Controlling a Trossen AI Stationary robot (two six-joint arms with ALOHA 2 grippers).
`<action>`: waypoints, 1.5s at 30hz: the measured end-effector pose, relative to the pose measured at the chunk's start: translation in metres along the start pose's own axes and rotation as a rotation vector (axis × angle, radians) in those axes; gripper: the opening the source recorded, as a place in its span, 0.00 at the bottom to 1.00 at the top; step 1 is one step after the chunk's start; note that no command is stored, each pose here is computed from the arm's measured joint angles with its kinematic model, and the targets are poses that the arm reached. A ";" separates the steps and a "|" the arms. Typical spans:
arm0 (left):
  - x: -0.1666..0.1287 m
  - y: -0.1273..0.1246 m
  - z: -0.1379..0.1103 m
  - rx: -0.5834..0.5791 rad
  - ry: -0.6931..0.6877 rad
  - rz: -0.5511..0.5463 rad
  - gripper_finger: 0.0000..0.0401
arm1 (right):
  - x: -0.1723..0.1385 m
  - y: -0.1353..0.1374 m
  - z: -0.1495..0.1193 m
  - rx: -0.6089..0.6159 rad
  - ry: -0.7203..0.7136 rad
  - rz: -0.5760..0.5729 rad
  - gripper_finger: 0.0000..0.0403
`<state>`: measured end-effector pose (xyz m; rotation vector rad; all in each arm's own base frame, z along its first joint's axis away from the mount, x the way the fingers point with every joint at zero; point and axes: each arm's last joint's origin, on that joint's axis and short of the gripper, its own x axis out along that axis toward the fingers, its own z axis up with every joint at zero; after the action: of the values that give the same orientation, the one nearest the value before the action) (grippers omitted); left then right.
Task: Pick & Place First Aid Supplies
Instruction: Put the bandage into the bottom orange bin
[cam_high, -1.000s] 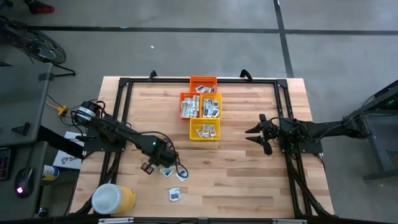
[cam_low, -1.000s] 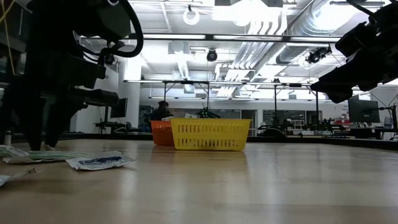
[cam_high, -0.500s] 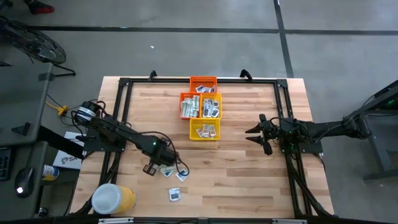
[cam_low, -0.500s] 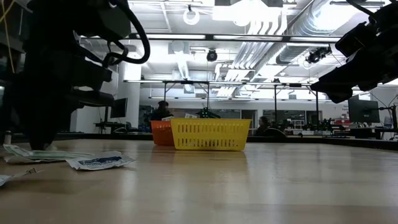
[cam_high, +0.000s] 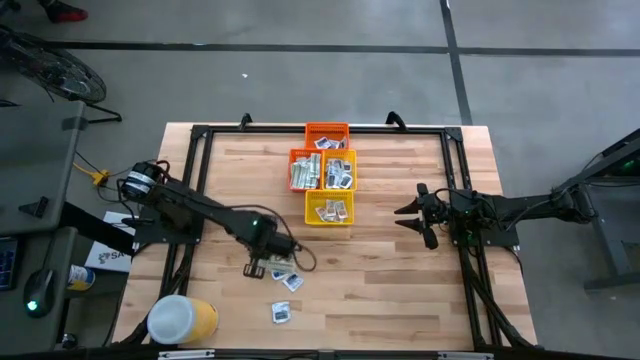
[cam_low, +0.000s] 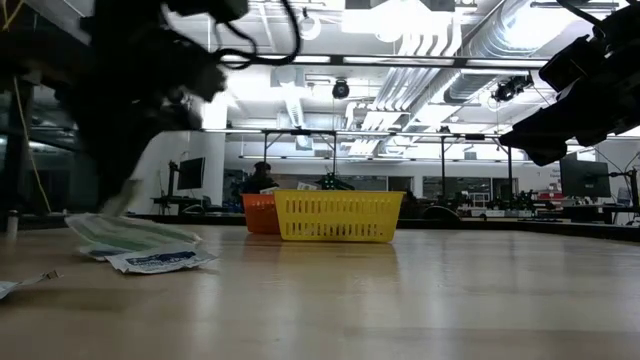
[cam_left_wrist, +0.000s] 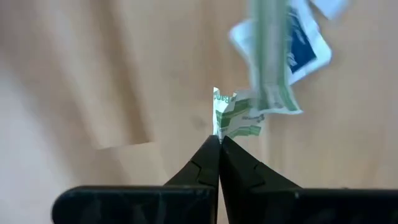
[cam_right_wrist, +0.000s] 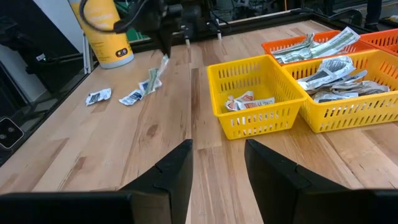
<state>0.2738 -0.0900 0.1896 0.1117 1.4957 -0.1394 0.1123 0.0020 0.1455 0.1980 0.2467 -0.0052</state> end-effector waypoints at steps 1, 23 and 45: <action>-0.005 0.004 0.003 -0.020 -0.002 0.012 0.00 | 0.000 0.000 0.000 0.000 0.000 0.000 0.35; -0.090 0.163 0.020 -0.297 -0.201 0.106 0.00 | 0.000 0.000 0.000 0.000 0.000 0.000 0.35; -0.076 0.249 0.004 -0.219 -0.223 0.095 0.00 | 0.000 0.000 0.000 0.000 0.000 0.000 0.35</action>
<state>0.3128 0.1568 0.2631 -0.0092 1.2718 0.0864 0.1123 0.0019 0.1456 0.1978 0.2466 -0.0053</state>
